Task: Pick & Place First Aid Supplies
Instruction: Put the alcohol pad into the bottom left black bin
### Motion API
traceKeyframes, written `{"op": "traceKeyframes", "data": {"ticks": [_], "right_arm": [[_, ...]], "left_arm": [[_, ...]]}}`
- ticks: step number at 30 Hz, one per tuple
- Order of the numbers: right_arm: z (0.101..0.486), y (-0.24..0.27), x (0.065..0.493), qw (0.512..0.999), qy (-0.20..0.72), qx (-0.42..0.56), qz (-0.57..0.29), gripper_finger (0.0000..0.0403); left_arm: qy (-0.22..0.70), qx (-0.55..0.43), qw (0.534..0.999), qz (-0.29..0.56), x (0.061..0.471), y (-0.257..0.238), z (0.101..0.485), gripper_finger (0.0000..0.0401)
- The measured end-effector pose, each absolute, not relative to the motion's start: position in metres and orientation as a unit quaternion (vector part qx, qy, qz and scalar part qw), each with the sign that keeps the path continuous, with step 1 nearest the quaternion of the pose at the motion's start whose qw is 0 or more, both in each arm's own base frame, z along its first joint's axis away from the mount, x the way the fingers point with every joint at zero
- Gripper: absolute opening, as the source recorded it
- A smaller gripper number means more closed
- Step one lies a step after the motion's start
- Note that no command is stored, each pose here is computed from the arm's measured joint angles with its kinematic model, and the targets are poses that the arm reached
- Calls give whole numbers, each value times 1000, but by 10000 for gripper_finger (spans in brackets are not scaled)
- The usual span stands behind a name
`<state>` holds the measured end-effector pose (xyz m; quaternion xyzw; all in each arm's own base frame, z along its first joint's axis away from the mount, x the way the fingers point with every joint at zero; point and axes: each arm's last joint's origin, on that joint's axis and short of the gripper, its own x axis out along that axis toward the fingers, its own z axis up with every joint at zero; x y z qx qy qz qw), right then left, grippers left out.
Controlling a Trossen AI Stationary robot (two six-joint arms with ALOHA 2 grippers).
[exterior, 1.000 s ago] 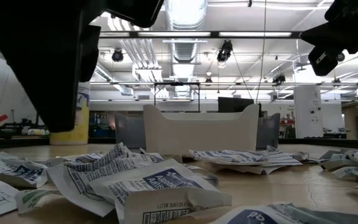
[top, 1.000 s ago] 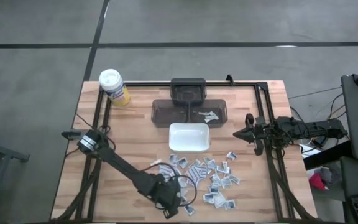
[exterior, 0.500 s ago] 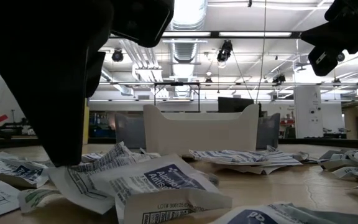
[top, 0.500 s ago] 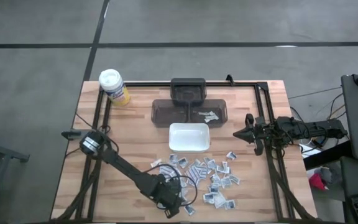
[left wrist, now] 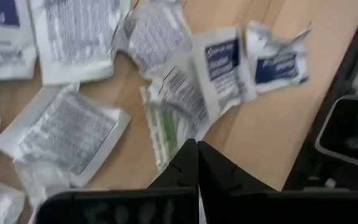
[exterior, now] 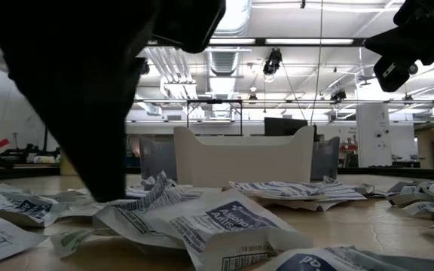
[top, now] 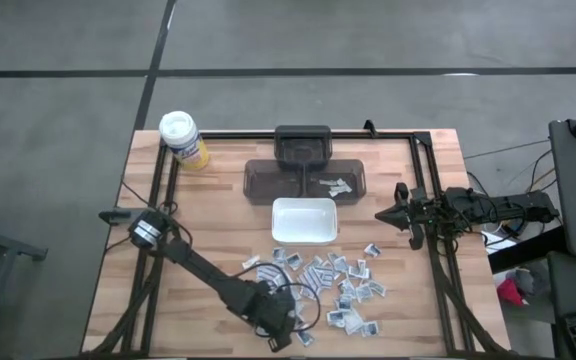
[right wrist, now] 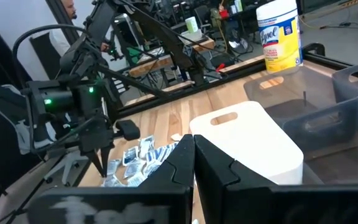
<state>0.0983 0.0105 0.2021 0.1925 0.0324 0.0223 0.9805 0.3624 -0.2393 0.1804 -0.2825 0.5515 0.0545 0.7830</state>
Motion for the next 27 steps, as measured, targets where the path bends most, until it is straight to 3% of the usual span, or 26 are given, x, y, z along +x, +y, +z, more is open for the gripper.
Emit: {"op": "traceKeyframes", "data": {"ticks": [27], "right_arm": [[202,10,98,981,32,193,22,8]], "left_arm": [[577,-251,774,67,355,-238,181,0]]}}
